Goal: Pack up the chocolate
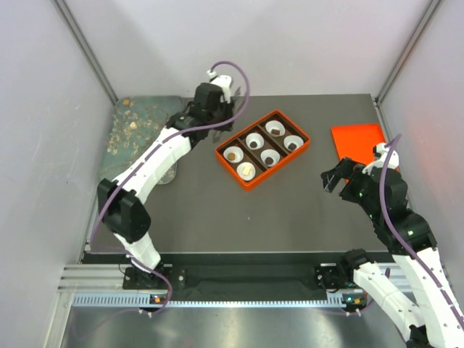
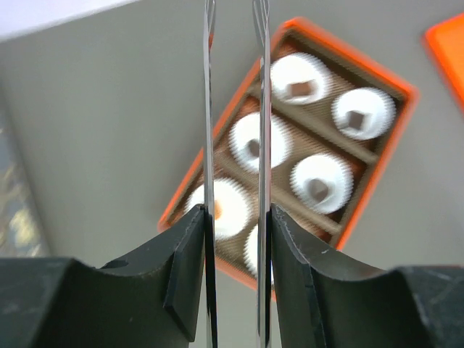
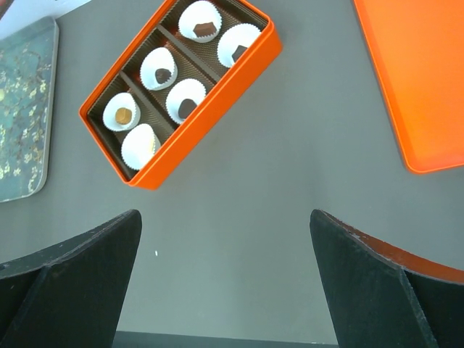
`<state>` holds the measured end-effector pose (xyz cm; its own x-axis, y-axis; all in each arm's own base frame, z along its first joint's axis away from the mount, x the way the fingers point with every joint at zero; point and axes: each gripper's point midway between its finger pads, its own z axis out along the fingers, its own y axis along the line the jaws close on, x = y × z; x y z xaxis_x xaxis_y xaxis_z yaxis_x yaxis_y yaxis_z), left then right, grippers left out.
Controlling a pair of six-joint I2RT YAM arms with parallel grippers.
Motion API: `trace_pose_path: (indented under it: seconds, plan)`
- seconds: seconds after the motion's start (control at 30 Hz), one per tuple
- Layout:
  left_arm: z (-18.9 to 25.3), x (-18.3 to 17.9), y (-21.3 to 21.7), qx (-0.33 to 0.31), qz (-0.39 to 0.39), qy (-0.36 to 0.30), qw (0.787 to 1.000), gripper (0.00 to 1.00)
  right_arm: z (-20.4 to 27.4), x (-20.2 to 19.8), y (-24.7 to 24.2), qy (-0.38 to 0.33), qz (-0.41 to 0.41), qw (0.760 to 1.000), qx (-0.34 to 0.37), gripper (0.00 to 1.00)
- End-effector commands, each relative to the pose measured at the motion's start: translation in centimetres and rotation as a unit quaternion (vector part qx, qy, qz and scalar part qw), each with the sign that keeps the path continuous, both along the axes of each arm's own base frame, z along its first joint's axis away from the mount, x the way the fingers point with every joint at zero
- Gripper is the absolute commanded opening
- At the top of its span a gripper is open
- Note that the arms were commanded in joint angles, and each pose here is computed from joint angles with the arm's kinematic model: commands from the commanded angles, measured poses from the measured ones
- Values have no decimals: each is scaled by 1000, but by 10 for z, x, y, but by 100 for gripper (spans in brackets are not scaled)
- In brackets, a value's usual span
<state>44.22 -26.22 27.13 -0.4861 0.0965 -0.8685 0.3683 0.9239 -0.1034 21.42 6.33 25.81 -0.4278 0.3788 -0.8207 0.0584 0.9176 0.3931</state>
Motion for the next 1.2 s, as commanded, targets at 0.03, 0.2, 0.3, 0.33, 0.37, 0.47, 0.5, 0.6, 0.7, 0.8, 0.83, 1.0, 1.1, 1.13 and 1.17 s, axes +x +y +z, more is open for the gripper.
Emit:
trace_pose_path:
  seconds: [0.03,0.2,0.3,0.33,0.37,0.47,0.5,0.6,0.7,0.8,0.83,1.0,1.1,1.13,1.17]
  plan:
    - [-4,-5,70,-13,85,7,996,43,10,-5,5,-15,12,1000,15,100]
    - [-38,-10,108,-33,119,39,992,44,4,-7,7,-10,19,1000,18,100]
    - [-57,-5,122,-42,135,56,988,44,3,-8,9,-10,23,999,21,100]
    - [-62,-3,123,-40,140,60,988,44,3,-9,9,-10,25,999,22,100]
    - [-69,-2,124,-40,144,65,987,44,3,-9,9,-11,25,999,22,100]
    - [-94,2,122,-37,154,89,983,43,1,-10,9,-10,26,999,22,100]
    - [-101,2,123,-36,158,97,982,43,0,-10,9,-9,25,999,22,100]
    - [-129,1,124,-32,173,126,976,42,-2,-9,9,-9,27,999,21,100]
    - [-149,-5,127,-24,181,141,973,42,-4,-10,10,-6,29,999,18,100]
    - [-158,-12,130,-21,186,151,971,42,-5,-9,10,-5,30,999,16,100]
    - [-158,-15,131,-23,190,154,970,41,-6,-9,10,-5,30,999,15,100]
    - [-156,-43,134,-34,201,162,965,40,-10,-8,15,-2,40,999,21,100]
    - [-158,-72,142,-33,220,172,960,40,-9,-8,17,-3,47,999,24,100]
    - [-172,-89,145,-33,225,190,955,41,-7,-8,18,-5,48,998,25,100]
    - [-161,-97,142,-50,218,181,958,41,-5,-8,18,-7,50,998,26,100]
